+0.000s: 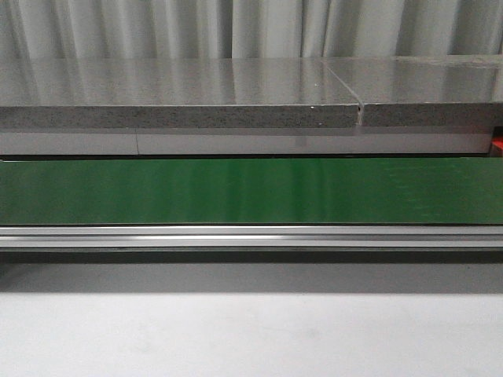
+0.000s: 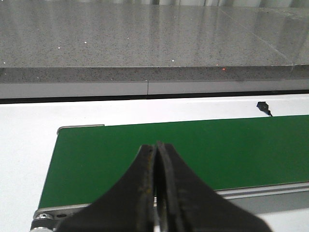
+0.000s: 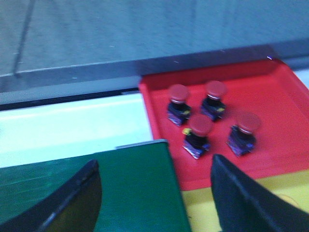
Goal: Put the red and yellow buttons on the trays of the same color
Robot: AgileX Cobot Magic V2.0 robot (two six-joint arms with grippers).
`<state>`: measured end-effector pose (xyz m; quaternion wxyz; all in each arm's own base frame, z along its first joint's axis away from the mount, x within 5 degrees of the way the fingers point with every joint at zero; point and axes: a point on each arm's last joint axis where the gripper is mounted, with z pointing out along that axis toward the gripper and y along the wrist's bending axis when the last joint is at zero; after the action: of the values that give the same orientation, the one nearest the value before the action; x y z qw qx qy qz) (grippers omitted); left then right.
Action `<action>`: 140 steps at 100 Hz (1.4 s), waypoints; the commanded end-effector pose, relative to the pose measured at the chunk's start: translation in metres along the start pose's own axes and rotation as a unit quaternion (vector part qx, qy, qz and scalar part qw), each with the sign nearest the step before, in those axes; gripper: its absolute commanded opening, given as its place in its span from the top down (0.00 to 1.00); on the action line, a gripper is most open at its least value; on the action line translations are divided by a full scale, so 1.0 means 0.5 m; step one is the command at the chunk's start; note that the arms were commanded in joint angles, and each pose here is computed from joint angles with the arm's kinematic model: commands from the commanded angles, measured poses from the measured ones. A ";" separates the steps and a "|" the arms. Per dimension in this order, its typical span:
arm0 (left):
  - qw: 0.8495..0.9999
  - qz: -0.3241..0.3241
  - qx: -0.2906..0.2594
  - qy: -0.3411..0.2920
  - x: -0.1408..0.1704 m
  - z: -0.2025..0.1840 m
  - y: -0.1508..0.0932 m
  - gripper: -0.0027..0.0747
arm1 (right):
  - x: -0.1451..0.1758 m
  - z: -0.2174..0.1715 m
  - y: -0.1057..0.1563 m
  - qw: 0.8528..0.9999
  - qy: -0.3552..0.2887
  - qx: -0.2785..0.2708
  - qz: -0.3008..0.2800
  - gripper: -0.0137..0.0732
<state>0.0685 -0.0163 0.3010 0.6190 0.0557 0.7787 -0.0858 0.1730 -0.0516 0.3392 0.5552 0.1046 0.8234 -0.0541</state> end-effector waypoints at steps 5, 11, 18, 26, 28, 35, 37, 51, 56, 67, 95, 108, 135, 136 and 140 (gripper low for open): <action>0.999 -0.007 0.002 -0.048 -0.031 -0.005 -0.001 0.99 | -0.022 -0.051 0.039 0.995 -0.070 -0.043 -0.055 0.28; 0.999 -0.007 0.002 -0.048 -0.031 -0.005 -0.001 0.99 | -0.013 -0.072 0.051 0.992 -0.083 -0.061 -0.068 0.28; 0.999 -0.007 0.002 -0.048 -0.031 -0.005 -0.001 0.99 | 0.004 -0.092 0.057 0.990 -0.090 -0.074 -0.075 0.28; 0.999 -0.007 0.002 -0.048 -0.031 -0.005 -0.001 0.99 | 0.029 -0.112 0.058 0.990 -0.088 -0.081 -0.080 0.31; 0.999 -0.007 0.002 -0.048 -0.031 -0.005 -0.001 0.99 | 0.036 -0.117 0.058 0.990 -0.088 -0.082 -0.081 0.33; 0.999 -0.007 0.002 -0.048 -0.031 -0.005 -0.001 0.99 | 0.058 -0.133 0.056 0.989 -0.088 -0.083 -0.087 0.41; 0.999 -0.007 0.002 -0.048 -0.031 -0.005 -0.001 0.99 | 0.062 -0.139 0.056 0.988 -0.091 -0.082 -0.089 0.44; 0.999 -0.007 0.002 -0.048 -0.031 -0.005 -0.001 0.99 | 0.095 -0.173 0.054 0.987 -0.098 -0.088 -0.096 0.65; 0.999 -0.007 0.002 -0.048 -0.031 -0.005 -0.001 0.99 | 0.103 -0.185 0.054 0.986 -0.105 -0.089 -0.097 0.73; 0.999 -0.007 0.002 -0.048 -0.031 -0.005 -0.001 0.99 | 0.106 -0.207 0.053 0.983 -0.127 -0.088 -0.098 0.90; 0.999 -0.007 0.002 -0.048 -0.031 -0.005 -0.001 0.99 | 0.108 -0.211 0.053 0.983 -0.129 -0.089 -0.098 0.92; 0.999 -0.007 0.002 -0.048 -0.031 -0.005 -0.001 0.99 | 0.108 -0.211 0.053 0.983 -0.129 -0.089 -0.098 0.92; 0.999 -0.007 0.002 -0.048 -0.031 -0.005 -0.001 0.99 | 0.108 -0.211 0.053 0.983 -0.129 -0.089 -0.098 0.92; 0.999 -0.007 0.002 -0.048 -0.031 -0.005 -0.001 0.99 | 0.108 -0.211 0.053 0.983 -0.129 -0.089 -0.098 0.92; 0.999 -0.007 0.002 -0.048 -0.031 -0.005 -0.001 0.99 | 0.108 -0.211 0.053 0.983 -0.129 -0.089 -0.098 0.92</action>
<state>0.0685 -0.0163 0.3010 0.6190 0.0557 0.7787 -0.0858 0.0640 0.0034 0.3170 0.6254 -0.0372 0.7786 -0.0354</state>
